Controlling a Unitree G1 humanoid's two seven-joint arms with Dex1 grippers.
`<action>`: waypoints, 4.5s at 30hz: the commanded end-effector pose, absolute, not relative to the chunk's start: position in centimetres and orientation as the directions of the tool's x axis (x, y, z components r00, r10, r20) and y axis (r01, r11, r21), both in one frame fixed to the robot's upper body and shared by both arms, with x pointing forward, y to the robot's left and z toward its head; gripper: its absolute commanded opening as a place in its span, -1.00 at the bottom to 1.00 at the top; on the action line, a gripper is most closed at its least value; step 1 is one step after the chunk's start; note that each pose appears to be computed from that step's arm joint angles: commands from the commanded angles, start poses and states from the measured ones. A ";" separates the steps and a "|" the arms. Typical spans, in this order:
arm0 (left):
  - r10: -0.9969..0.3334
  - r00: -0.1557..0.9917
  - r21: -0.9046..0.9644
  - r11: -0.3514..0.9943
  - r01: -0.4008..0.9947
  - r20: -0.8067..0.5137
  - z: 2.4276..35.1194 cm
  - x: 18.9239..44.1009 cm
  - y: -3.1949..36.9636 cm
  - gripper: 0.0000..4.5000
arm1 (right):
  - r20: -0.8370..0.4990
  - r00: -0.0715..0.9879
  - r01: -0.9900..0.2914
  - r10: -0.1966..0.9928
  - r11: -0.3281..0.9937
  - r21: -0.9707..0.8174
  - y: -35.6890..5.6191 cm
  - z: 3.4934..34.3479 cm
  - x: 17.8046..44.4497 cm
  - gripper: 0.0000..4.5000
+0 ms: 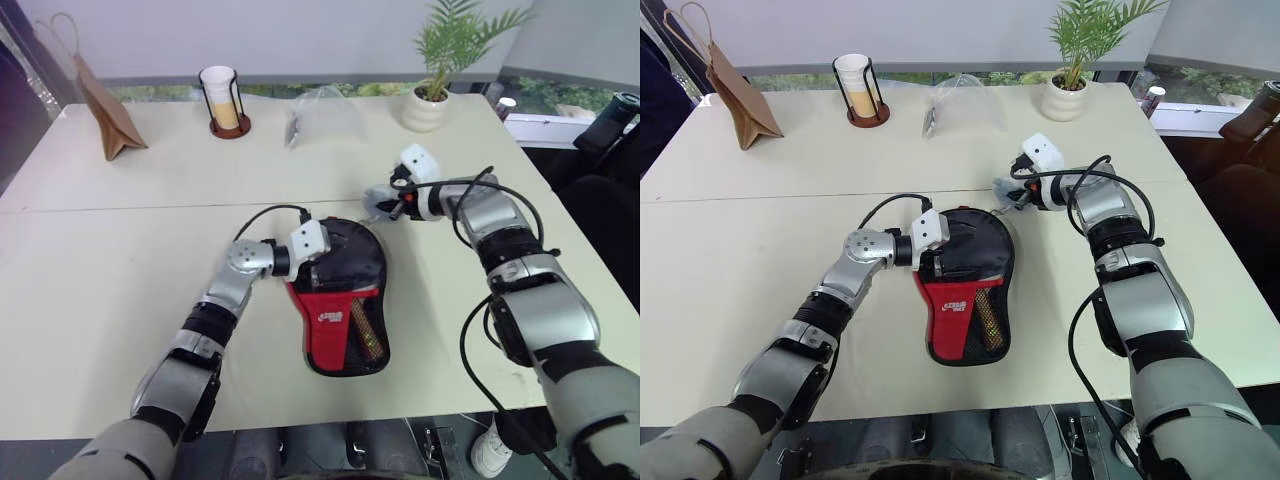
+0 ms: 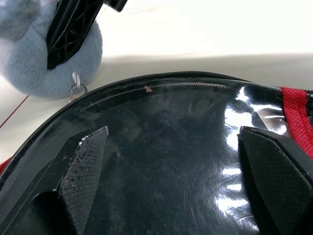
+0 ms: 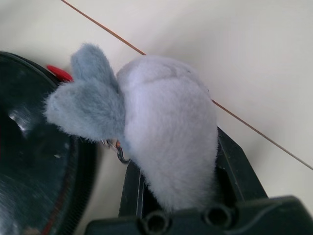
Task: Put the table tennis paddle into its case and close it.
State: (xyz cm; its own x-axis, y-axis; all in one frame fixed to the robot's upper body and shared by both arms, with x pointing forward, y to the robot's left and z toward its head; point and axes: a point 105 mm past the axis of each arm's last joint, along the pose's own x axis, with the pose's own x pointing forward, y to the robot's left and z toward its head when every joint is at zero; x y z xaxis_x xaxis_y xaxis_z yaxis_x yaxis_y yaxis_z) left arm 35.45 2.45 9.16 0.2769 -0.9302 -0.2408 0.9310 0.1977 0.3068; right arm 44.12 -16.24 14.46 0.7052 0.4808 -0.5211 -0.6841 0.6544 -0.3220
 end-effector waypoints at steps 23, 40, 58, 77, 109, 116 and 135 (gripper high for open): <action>-0.889 0.259 0.213 0.189 0.959 -0.377 5.1 34.9 3.0 1.00 | -0.590 0.719 -0.689 0.367 0.486 -0.538 -20.8 14.4 35.3 -0.91; -0.882 0.284 0.213 0.216 0.953 -0.375 4.7 34.9 3.1 1.00 | -0.721 0.518 -0.852 0.460 0.204 -0.482 -19.6 13.2 28.3 -0.91; -0.875 0.294 0.214 0.226 0.950 -0.384 4.5 34.8 3.3 1.00 | -0.820 0.362 -0.902 0.444 -0.055 -0.428 -20.4 12.2 24.3 -0.91; -0.875 0.284 0.206 0.218 0.954 -0.393 4.3 34.5 3.1 1.00 | -0.705 0.351 -0.875 0.616 -0.053 -0.481 -15.2 12.3 24.8 -0.91; -0.855 0.320 0.204 0.256 0.945 -0.409 3.1 34.1 3.0 1.00 | -0.850 0.106 -0.893 0.516 -0.328 -0.310 -17.4 10.8 21.2 -0.91; -0.850 0.316 0.214 0.245 0.946 -0.422 3.0 34.2 3.1 1.00 | -0.855 0.082 -0.879 0.513 -0.367 -0.305 -17.3 10.6 20.4 -0.91; -0.823 0.336 0.242 0.248 0.938 -0.458 2.6 34.5 3.8 1.00 | -0.697 0.144 -0.946 0.703 0.304 0.111 -17.5 13.3 22.2 -0.91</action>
